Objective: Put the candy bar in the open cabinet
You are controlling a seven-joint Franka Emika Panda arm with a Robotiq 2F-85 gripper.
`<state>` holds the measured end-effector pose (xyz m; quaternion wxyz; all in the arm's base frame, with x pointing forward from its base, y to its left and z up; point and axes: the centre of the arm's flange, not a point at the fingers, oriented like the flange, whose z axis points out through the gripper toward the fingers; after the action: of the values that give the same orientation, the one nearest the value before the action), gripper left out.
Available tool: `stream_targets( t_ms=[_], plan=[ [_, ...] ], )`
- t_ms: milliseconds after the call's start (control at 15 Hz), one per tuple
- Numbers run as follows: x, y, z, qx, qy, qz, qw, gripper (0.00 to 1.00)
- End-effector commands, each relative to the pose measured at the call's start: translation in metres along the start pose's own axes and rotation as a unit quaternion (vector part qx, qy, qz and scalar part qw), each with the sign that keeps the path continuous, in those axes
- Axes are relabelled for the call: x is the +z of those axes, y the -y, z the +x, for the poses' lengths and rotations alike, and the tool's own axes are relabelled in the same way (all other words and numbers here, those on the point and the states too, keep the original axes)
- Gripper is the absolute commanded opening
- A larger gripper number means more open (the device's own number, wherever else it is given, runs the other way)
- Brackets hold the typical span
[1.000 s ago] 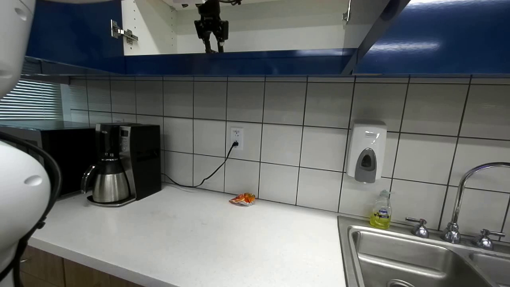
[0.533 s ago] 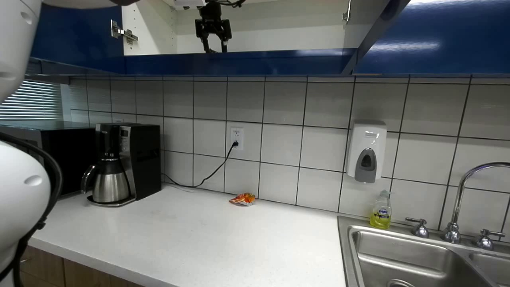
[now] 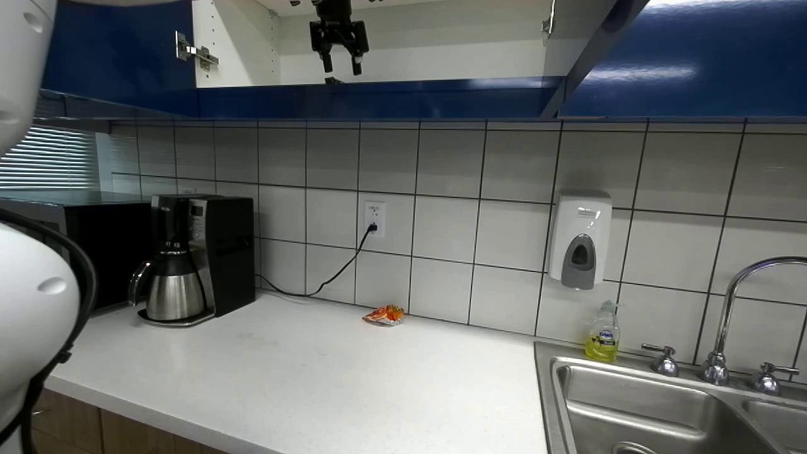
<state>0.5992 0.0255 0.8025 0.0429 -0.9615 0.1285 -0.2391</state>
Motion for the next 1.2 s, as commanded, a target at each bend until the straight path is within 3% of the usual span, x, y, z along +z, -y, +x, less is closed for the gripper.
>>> stream_targets(
  t_ms=[0,800,1133],
  plan=[
    [-0.016,-0.015,-0.025,0.005,-0.008,-0.004,0.9999,1.00],
    [-0.035,-0.031,-0.099,-0.037,-0.038,0.004,0.9986,1.00],
    [-0.026,-0.045,-0.144,-0.082,-0.018,-0.008,0.9964,1.00]
  ],
)
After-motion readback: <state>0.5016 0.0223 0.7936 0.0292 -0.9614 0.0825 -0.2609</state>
